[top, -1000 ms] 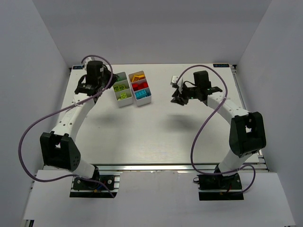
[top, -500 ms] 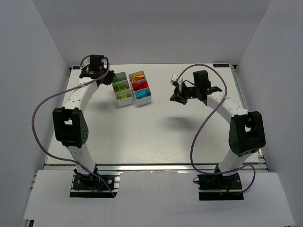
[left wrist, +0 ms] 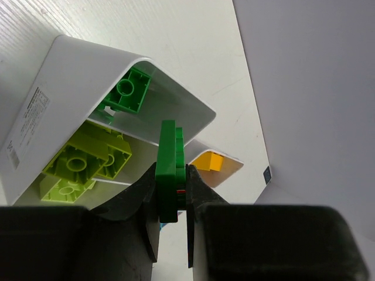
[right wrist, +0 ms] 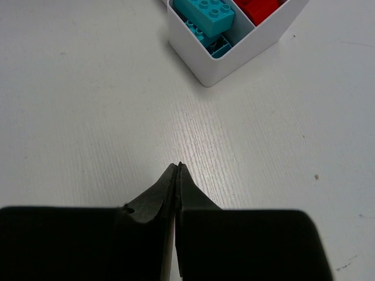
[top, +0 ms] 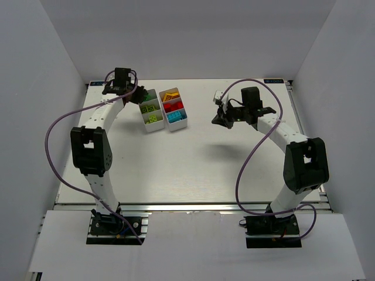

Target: Sort the legos into containers by color

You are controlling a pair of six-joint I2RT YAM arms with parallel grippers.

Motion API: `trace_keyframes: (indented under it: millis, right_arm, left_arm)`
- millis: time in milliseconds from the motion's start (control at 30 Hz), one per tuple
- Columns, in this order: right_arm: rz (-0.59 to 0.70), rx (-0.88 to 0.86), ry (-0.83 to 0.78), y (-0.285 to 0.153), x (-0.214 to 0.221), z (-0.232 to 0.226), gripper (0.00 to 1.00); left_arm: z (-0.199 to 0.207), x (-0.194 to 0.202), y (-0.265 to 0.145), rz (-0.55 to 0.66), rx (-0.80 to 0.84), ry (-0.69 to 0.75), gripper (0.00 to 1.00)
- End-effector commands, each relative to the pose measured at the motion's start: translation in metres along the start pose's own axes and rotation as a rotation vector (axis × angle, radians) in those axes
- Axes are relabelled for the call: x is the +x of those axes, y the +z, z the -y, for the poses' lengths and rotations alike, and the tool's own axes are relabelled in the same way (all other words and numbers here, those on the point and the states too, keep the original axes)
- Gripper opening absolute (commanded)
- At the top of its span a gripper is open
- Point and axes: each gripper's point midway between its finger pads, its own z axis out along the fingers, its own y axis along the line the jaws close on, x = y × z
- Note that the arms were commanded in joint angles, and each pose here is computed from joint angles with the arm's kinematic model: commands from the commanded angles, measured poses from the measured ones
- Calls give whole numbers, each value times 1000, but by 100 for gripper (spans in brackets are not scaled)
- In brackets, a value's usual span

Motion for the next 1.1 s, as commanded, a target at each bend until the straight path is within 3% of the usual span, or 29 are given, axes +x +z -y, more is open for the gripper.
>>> trace_keyframes:
  millis: [0,433,500,600,633,733,1067]
  right_arm:
    - [37,-3,-13,-2,-7,1,2]
    - [33,-19,4,-5,0,-3,2]
    - [32,-19,7,-5,0,-3,2]
    - [32,-22,8,-5,0,-3,2]
    - [34,-21,7,-5,0,-3,2]
    - [35,-24,9,-5,-1,-3,2]
    - [33,-37,9,-9,-2,-6,2]
  left_arm:
    - [21,-3,-2,-14,61,-30,0]
    - [28,-4,21,-19,70,-34,2]
    - [25,-3,24,-22,61,-34,8]
    - [24,-1,24,-28,61,-37,25]
    - [24,-1,25,-29,63,-39,35]
    - [23,-2,26,-27,61,-41,45]
    - [34,-5,14,-21,94,-25,50]
